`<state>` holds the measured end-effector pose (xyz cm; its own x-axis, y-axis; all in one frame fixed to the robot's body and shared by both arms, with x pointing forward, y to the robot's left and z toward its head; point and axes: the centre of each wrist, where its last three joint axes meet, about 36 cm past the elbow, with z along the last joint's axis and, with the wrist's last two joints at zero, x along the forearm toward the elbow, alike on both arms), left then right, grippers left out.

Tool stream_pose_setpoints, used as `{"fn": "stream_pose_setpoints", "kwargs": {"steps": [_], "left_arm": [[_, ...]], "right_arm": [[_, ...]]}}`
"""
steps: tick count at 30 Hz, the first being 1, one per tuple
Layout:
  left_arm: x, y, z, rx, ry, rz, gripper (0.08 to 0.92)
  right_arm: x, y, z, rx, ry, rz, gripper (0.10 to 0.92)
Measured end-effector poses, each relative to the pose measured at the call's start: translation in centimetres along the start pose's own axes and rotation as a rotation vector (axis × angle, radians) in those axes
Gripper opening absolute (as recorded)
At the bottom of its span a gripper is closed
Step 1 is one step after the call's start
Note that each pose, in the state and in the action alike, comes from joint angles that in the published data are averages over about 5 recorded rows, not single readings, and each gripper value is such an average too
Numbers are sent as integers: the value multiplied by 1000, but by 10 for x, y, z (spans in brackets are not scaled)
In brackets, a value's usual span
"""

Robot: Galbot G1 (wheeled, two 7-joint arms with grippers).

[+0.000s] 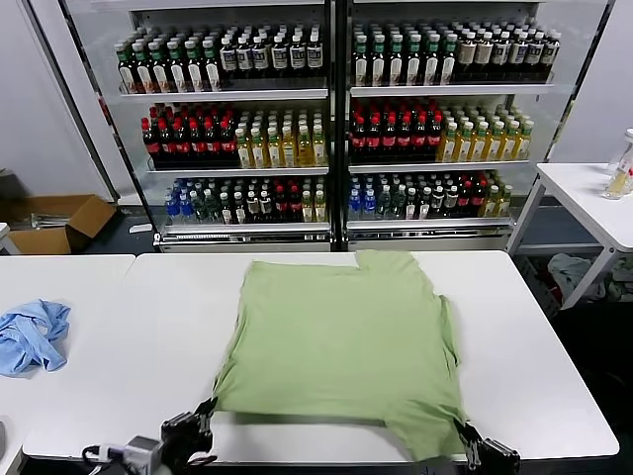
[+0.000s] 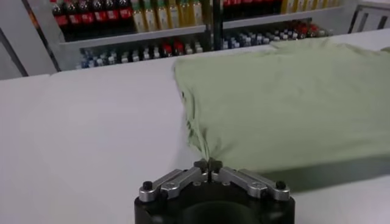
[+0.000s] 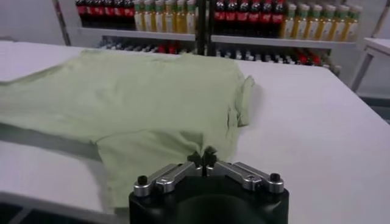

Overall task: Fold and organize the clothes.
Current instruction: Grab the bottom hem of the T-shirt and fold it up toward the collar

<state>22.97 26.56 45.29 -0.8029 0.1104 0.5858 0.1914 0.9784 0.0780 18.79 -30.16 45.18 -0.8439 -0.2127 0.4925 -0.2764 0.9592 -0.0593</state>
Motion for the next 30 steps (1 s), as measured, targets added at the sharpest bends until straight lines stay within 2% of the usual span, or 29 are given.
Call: {"fn": "stream_pose_setpoints", "kwargs": {"steps": [3, 6, 12, 19, 30], "left_arm": [[17, 0, -3, -7, 9, 2, 80], [29, 2, -12, -10, -4, 5, 80], [28, 12, -29, 14, -57, 33, 80], [-8, 24, -35, 87, -116, 68, 80], [-83, 40, -38, 165, -193, 100, 80]], "right_arm": [[1, -1, -8, 7, -16, -8, 113], [-5, -3, -17, -3, -39, -8, 113], [-31, -7, -37, -31, -101, 10, 113], [-73, -14, -53, -54, -153, 35, 113], [-126, -23, -61, -51, -170, 68, 113]]}}
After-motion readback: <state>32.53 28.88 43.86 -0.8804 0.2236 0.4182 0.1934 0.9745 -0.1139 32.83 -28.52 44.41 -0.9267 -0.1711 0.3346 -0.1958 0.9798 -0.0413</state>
